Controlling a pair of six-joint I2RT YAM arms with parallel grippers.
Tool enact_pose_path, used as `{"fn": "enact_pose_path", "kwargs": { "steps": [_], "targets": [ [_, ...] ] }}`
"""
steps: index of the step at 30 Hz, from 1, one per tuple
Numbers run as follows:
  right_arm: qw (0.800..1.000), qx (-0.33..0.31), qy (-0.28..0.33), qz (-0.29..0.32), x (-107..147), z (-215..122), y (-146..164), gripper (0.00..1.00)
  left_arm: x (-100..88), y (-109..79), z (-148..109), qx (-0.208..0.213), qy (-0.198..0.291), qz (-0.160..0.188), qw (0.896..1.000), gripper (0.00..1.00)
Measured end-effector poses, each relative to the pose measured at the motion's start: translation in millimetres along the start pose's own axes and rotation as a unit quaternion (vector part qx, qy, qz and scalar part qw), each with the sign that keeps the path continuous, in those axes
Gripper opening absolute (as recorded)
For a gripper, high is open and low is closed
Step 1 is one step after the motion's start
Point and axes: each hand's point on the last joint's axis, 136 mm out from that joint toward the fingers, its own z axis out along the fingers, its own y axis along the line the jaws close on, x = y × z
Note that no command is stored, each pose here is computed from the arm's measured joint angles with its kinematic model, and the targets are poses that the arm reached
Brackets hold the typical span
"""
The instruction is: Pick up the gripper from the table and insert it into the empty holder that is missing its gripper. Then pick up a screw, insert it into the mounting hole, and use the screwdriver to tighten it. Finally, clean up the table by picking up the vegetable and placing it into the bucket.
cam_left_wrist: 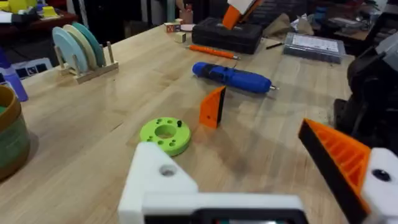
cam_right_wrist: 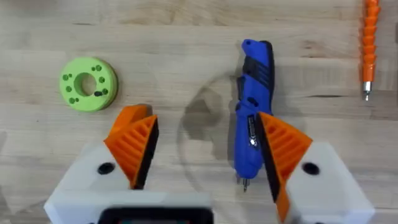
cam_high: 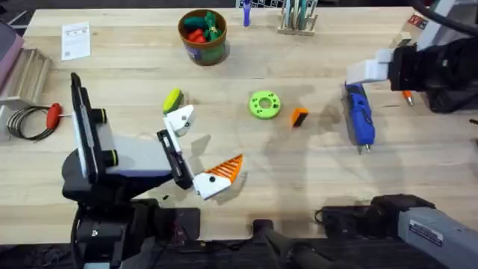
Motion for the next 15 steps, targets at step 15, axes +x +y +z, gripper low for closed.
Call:
{"fn": "enact_pose_path", "kwargs": {
  "steps": [15],
  "targets": [
    [1.000,0.000,0.007,0.000,3.7,0.0,-0.1,0.925,0.0,0.0,0.0,0.000,0.000,0.000,1.000,0.986]
  ]
}}
